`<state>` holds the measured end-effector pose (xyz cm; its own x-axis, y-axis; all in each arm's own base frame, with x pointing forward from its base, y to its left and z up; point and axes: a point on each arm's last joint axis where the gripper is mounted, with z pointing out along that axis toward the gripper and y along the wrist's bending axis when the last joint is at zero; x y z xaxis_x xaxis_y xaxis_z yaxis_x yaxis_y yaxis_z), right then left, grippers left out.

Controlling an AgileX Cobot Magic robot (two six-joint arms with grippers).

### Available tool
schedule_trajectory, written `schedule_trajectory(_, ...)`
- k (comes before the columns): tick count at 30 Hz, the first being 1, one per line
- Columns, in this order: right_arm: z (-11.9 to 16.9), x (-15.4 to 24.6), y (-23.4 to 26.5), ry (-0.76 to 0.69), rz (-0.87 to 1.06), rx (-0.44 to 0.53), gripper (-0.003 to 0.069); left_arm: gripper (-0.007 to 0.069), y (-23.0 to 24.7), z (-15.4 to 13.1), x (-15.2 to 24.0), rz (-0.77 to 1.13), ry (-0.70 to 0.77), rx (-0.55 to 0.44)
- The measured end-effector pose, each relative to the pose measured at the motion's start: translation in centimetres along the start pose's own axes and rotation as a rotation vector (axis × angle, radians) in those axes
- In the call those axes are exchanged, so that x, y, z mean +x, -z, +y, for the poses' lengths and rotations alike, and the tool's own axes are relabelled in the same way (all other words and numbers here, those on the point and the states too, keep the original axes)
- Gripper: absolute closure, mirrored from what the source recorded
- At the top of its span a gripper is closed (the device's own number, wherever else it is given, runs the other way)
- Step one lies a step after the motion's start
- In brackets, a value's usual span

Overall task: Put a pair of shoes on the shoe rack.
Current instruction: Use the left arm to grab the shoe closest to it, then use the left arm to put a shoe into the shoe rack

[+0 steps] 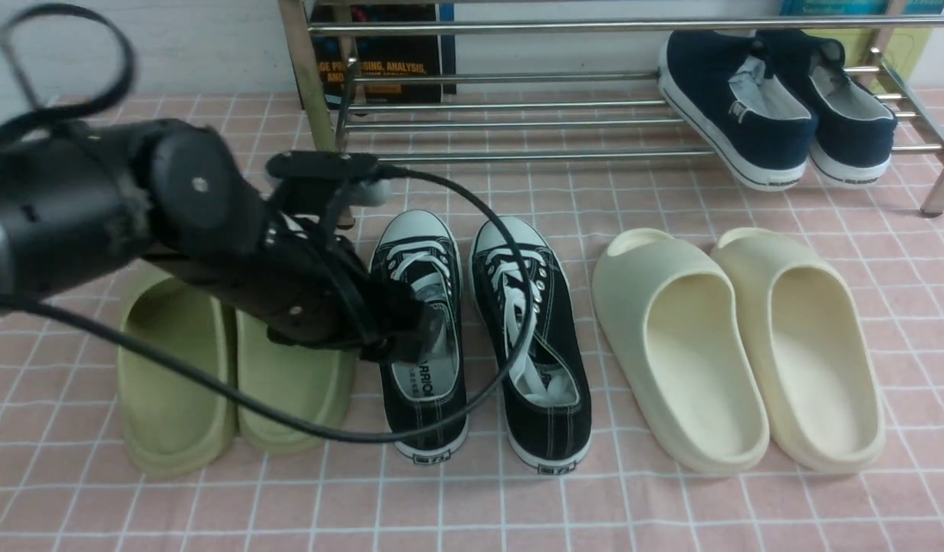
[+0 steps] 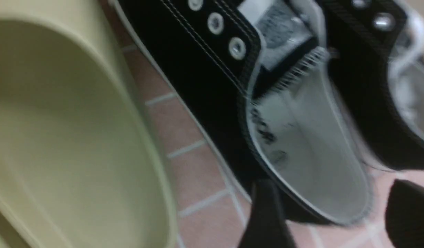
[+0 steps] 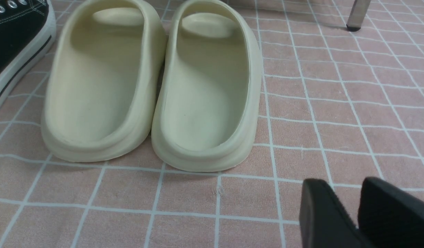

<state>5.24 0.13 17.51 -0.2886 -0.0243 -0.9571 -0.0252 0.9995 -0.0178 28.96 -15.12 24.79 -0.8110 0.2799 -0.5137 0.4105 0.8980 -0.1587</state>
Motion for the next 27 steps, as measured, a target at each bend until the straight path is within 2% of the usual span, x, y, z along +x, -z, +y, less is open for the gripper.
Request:
schedule_trajectory(1,0.0,0.0,0.0,0.0,0.0,0.0,0.0468,0.0102,-1.6,-0.2,-0.3,0.023,-0.053,-0.049)
schedule_trajectory(4,0.0,0.0,0.0,0.0,0.0,0.0,0.0463,0.0109,-4.1,-0.3,-0.5,0.049,-0.103,-0.099)
schedule_trajectory(6,0.0,0.0,0.0,0.0,0.0,0.0,0.046,0.0151,-5.4,-0.3,-0.7,0.059,-0.112,-0.122)
schedule_trajectory(9,0.0,0.0,0.0,0.0,0.0,0.0,0.0456,0.0305,-7.2,0.0,-0.9,0.057,-0.078,-0.148)
schedule_trajectory(12,0.0,0.0,0.0,0.0,0.0,0.0,0.0452,0.0515,-6.9,0.2,-1.4,0.036,-0.053,-0.179)
schedule_trajectory(13,0.0,0.0,0.0,0.0,0.0,0.0,0.0451,0.0525,-6.8,0.2,-1.5,0.034,-0.043,-0.181)
schedule_trajectory(15,0.0,0.0,0.0,0.0,0.0,0.0,0.0448,0.0594,-5.6,0.3,-2.4,-0.003,0.006,-0.201)
schedule_trajectory(21,0.0,0.0,0.0,0.0,0.0,0.0,0.044,0.061,-0.9,-0.2,-6.0,-0.166,0.103,-0.228)
schedule_trajectory(27,0.0,0.0,0.0,0.0,0.0,0.0,0.0433,0.061,0.7,-0.6,-9.9,-0.325,0.081,-0.235)
